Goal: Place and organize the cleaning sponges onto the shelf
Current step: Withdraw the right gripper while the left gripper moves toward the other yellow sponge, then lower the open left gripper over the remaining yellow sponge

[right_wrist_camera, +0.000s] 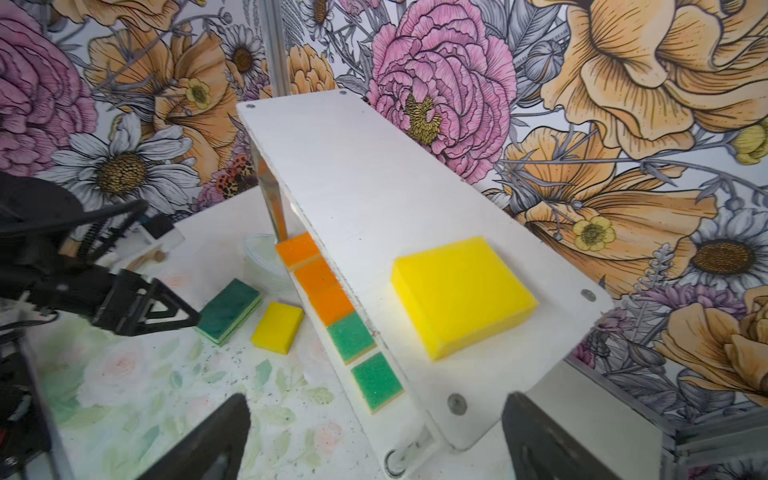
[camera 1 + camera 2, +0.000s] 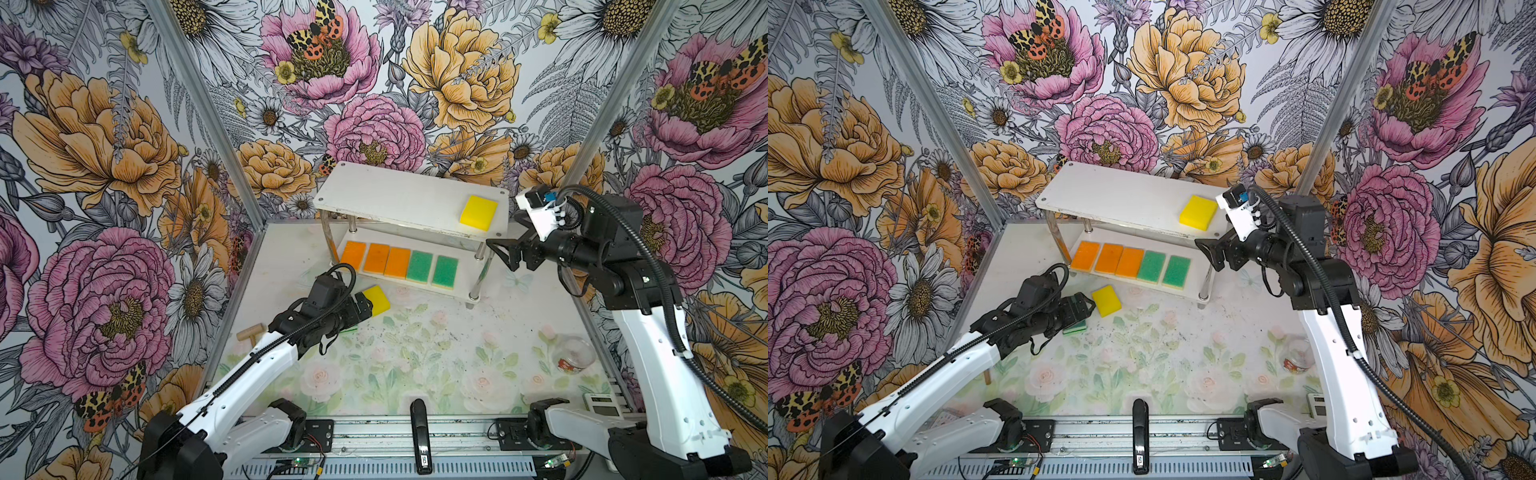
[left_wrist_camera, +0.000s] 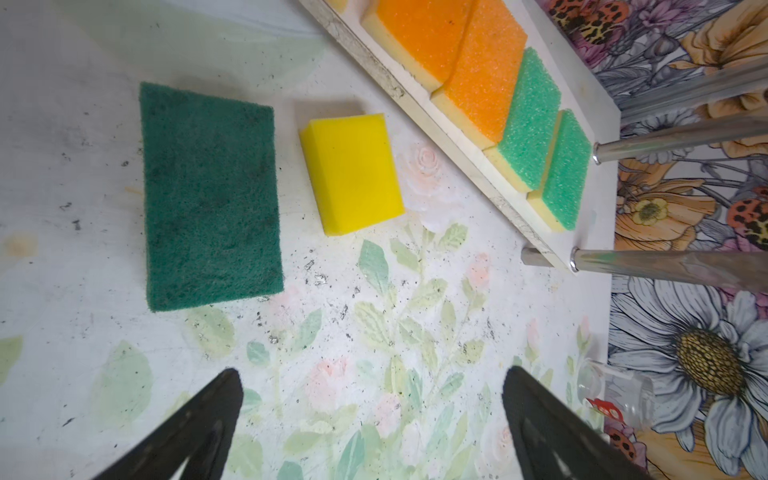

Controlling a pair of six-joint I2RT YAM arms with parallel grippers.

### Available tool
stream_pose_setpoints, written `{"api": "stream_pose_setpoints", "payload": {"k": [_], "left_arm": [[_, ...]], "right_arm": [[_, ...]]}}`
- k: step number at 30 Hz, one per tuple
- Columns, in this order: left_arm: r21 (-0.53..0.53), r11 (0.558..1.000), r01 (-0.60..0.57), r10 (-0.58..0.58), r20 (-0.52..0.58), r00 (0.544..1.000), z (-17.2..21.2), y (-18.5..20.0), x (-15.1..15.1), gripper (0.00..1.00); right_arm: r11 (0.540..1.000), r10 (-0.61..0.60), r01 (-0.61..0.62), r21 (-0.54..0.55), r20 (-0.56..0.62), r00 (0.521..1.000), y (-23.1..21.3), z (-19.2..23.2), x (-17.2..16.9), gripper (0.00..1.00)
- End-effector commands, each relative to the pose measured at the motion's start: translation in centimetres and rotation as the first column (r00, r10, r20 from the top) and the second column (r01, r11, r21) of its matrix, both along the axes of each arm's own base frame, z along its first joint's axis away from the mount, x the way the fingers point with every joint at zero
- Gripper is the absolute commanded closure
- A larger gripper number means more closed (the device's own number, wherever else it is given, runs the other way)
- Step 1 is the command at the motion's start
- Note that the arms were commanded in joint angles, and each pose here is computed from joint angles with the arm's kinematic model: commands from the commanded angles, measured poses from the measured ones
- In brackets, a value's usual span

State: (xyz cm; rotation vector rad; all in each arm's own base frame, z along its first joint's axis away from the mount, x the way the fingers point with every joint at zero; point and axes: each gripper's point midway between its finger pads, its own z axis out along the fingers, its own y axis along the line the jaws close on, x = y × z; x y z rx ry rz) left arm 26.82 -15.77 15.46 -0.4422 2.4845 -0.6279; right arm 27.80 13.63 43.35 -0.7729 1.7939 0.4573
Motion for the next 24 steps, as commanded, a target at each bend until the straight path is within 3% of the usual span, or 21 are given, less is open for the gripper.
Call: {"api": "stream_pose_setpoints", "payload": {"k": [1,4,10,24], "left_arm": [[0.048,0.995,-0.09,0.089,0.032,0.996,0.3,-0.2,1.7,0.01],[0.088,0.991,-0.104,0.103,0.015,0.995,-0.6,-1.6,2.4,0.01],[0.172,0.976,-0.134,0.135,0.011,0.991,-2.3,-4.3,3.6,0.01],[0.282,0.945,-0.163,0.171,-0.003,0.985,-6.2,-6.6,5.8,0.01]], "right_arm": [[0.984,0.133,-0.121,0.131,-0.089,0.987,2.6,-0.6,-3.0,0.03],[0.973,0.192,-0.168,0.158,-0.15,0.97,4.1,-2.3,-4.9,0.04],[0.979,0.184,-0.152,0.137,-0.255,0.949,5.0,-6.8,-6.7,0.04],[0.988,0.099,-0.033,0.152,-0.443,0.891,3.9,-14.7,-9.2,0.05]]}}
